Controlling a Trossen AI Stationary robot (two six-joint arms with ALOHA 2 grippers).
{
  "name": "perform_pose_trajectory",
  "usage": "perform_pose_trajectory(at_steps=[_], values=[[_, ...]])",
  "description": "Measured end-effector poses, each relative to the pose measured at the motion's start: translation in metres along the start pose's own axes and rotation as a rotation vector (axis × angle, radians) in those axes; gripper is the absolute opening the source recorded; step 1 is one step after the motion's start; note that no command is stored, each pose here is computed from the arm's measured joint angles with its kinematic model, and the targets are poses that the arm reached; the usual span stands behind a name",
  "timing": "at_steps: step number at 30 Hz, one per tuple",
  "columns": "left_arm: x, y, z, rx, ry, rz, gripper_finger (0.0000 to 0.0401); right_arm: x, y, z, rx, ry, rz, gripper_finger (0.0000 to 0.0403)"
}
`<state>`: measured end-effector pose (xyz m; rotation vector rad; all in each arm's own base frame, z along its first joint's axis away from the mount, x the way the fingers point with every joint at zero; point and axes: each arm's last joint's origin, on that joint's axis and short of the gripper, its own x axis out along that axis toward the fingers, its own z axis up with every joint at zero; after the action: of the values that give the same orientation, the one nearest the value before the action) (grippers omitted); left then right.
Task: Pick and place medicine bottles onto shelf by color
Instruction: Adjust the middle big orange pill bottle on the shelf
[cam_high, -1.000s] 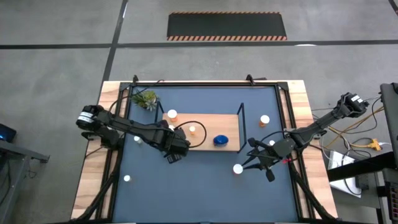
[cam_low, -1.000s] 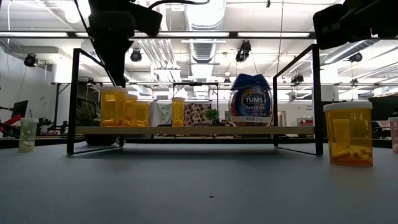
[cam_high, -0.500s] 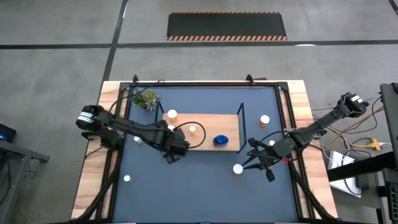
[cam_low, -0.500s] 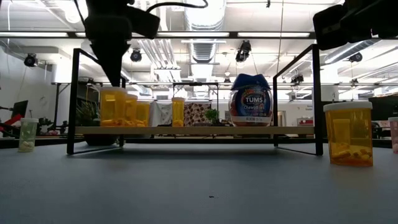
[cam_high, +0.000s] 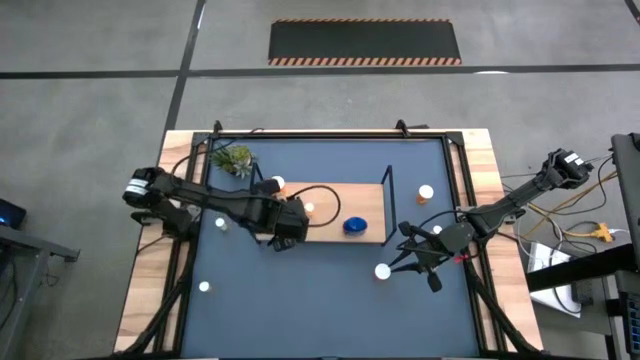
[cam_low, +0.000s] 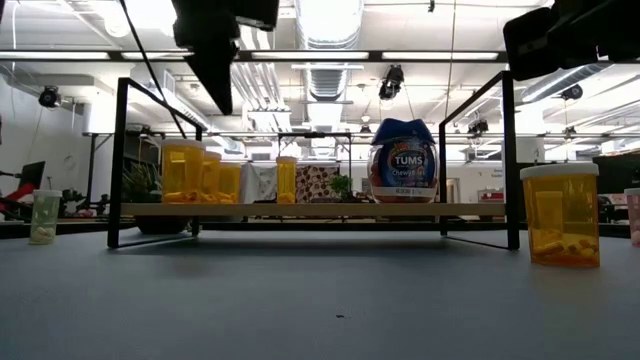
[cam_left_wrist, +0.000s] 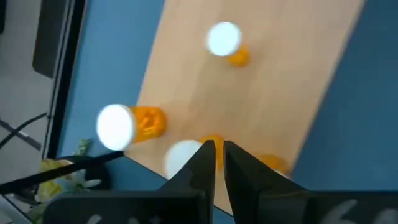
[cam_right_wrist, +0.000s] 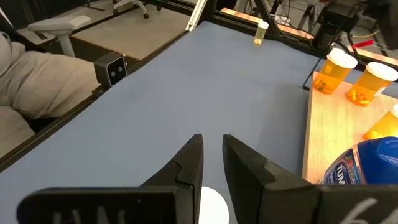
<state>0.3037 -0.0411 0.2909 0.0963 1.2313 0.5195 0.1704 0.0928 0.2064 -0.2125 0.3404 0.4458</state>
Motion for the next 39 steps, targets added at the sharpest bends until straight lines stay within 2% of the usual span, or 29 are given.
perform_pose_trajectory(at_steps=[5,13,25,39], values=[[0.021,0.02,0.003,-0.022,0.065,0.039,0.0015,0.0,0.0,0.0,0.001,0.0,0.0,0.0052],[0.041,0.028,-0.005,-0.02,0.175,-0.021,0.0015,0.0,0.0,0.0,-0.001,0.0,0.0,0.0052],[0.052,0.026,-0.013,-0.008,0.2,-0.004,0.0015,0.0,0.0,0.0,-0.001,0.0,-0.001,0.0052],[0.053,0.028,-0.01,-0.02,0.172,0.029,0.0015,0.0,0.0,0.0,0.0,0.0,0.0,0.0052]])
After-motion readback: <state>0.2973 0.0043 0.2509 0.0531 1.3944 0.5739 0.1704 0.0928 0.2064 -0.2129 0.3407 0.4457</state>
